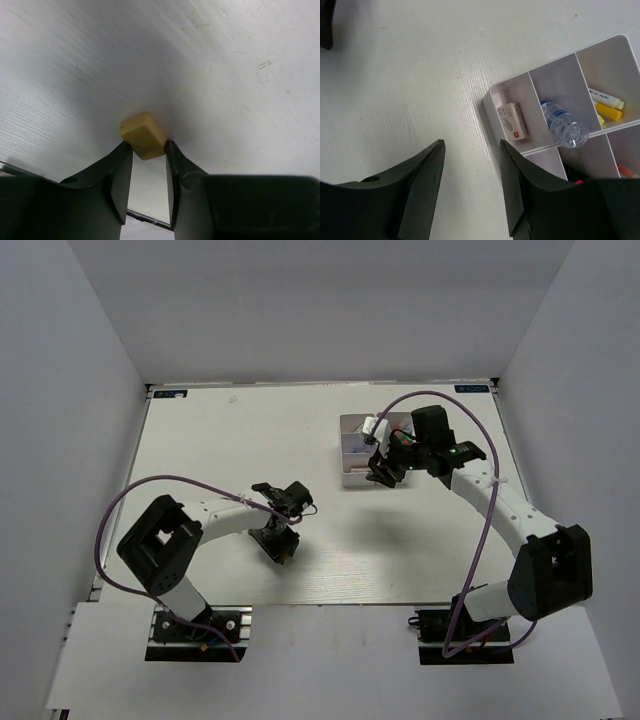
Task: Sort the stationery into containers
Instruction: Pick up the stationery from the center of the board, then place the stationery in the storage box.
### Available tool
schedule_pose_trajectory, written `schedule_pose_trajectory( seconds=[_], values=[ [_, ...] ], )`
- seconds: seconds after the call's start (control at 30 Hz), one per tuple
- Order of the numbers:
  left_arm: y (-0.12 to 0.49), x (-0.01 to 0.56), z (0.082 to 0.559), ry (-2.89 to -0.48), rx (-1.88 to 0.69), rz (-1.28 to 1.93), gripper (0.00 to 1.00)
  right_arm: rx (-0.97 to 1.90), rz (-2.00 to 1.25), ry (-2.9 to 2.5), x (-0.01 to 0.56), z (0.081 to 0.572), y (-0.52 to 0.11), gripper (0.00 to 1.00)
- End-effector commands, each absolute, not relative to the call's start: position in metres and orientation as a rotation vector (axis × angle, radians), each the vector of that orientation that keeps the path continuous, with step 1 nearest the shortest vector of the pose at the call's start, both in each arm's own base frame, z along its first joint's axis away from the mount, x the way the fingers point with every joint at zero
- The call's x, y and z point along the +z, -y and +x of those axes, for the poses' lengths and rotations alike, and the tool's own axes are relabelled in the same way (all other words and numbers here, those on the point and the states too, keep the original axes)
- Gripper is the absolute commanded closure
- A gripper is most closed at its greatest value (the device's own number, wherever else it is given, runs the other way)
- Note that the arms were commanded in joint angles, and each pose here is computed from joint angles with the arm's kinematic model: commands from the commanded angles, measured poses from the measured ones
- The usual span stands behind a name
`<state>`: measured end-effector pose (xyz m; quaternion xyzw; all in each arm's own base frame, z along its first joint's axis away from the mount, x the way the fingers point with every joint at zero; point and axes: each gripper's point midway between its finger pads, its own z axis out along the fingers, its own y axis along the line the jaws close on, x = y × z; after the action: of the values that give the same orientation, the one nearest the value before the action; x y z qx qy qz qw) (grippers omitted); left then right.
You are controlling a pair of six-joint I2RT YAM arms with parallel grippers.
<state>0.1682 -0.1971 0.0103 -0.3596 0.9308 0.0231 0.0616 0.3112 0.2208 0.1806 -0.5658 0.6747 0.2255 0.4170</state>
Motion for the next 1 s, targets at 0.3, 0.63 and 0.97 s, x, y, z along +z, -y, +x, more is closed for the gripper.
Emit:
schedule_pose_trajectory(
  seconds=[0.3,0.63,0.97],
  values=[
    [0.215,0.057,0.226,-2.701,-0.004,-0.56,1.0,0.483,-0.965,-1.766,0.227,0.359,-0.193,0.1],
    [0.324,0.159,0.277,-2.311,-0.719,0.257,1.0,0.485,-0.516,-1.933,0.227,0.396,-0.135,1.0],
    [0.409,0.223,0.314,-1.855,-0.954,0.723,1.0,0.486,-0.443,-1.945,0.223,0.392,-0.11,1.0]
  ],
)
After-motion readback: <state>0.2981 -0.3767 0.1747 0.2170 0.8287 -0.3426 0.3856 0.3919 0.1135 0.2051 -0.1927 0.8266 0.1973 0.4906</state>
